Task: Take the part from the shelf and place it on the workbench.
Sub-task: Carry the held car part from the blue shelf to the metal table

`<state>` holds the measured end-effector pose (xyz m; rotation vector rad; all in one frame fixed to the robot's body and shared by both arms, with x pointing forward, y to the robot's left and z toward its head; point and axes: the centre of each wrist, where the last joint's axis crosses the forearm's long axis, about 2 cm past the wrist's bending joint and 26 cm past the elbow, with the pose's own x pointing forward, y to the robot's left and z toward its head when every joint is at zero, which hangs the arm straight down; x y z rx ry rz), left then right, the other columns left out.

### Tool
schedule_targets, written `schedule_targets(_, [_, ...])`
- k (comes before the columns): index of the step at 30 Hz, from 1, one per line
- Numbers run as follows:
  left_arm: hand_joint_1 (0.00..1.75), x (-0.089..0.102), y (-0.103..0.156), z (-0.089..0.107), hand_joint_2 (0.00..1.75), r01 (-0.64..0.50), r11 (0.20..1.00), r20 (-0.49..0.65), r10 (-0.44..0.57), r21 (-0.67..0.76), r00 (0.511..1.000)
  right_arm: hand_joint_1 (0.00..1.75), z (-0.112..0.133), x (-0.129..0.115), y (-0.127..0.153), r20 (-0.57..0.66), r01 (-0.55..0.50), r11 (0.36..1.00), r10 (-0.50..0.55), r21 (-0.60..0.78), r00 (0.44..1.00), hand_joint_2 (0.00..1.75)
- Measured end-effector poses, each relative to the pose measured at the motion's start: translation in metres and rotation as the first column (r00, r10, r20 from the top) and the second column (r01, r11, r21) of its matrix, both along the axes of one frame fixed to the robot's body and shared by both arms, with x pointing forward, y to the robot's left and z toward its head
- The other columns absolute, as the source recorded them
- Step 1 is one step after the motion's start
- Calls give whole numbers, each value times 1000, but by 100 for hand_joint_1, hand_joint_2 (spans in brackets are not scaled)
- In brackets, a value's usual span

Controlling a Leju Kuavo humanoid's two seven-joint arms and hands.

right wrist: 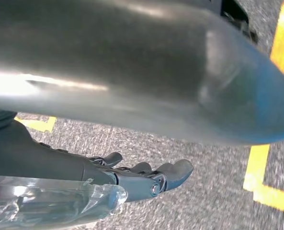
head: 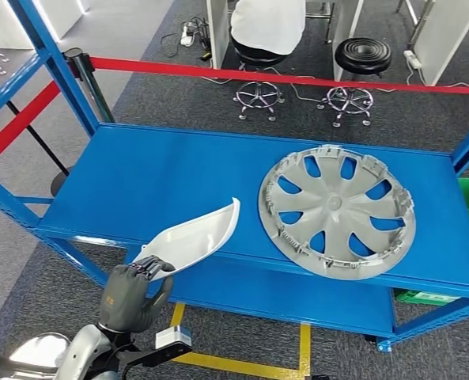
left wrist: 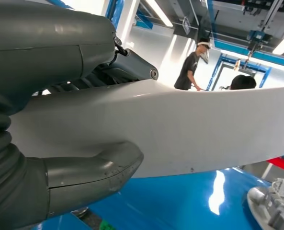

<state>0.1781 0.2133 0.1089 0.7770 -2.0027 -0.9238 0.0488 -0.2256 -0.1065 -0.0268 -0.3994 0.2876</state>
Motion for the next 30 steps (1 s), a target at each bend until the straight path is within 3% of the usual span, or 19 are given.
schedule_targets(12, [175, -14, -1, -2, 175, -8, 1000, -18, 8, -1, 1000, 0, 0, -2, 0, 8, 30, 1000, -30, -5, 1000, 0])
schedule_targets(30, [175, -16, -4, -2, 175, 14, 1000, -38, -15, -21, 999, 0, 0, 1, -1, 0, 66, 998, -66, 11, 998, 0])
